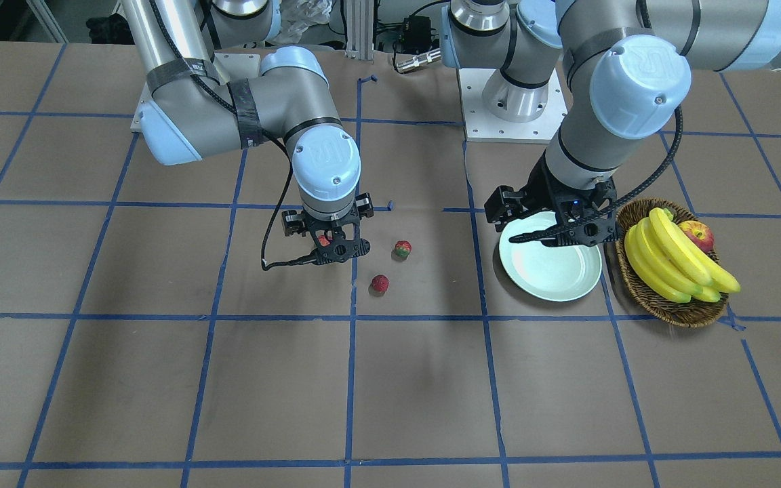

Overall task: Collect all strawberries into plate
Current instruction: 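Move the right gripper to the green-topped strawberry and grasp it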

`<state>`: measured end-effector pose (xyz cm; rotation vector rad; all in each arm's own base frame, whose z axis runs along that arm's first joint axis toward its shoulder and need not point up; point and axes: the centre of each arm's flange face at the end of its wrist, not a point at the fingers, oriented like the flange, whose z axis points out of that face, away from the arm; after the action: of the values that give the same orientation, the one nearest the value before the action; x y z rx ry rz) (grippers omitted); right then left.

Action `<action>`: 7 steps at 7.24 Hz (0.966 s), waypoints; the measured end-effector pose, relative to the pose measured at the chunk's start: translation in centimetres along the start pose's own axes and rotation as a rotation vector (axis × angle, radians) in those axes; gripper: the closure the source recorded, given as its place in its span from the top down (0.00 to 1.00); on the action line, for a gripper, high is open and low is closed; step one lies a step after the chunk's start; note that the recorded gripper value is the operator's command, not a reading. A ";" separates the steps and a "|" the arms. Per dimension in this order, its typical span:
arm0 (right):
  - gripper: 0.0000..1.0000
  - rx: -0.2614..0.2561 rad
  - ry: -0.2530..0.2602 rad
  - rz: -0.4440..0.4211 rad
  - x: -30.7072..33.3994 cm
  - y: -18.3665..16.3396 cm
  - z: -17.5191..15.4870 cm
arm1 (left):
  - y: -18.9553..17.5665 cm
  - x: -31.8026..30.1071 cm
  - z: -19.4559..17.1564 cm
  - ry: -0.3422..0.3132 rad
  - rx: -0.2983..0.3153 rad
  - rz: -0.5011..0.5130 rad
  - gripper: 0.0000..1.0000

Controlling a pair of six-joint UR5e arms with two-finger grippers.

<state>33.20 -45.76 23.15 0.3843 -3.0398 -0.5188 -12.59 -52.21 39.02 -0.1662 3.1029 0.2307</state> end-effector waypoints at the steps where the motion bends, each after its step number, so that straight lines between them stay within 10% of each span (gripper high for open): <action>1: 1.00 -0.034 0.000 0.030 0.2 0.5 1.6 | 0.0 0.2 0.1 -0.002 0.000 0.003 1.00; 7: 1.00 -0.042 -0.010 0.189 1.6 -1.1 5.3 | 0.0 0.4 0.2 -0.002 -0.003 0.006 1.00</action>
<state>31.56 -45.48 17.75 0.0907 -3.0257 -0.5714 -12.99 -52.24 38.79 -0.1561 3.1020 0.2351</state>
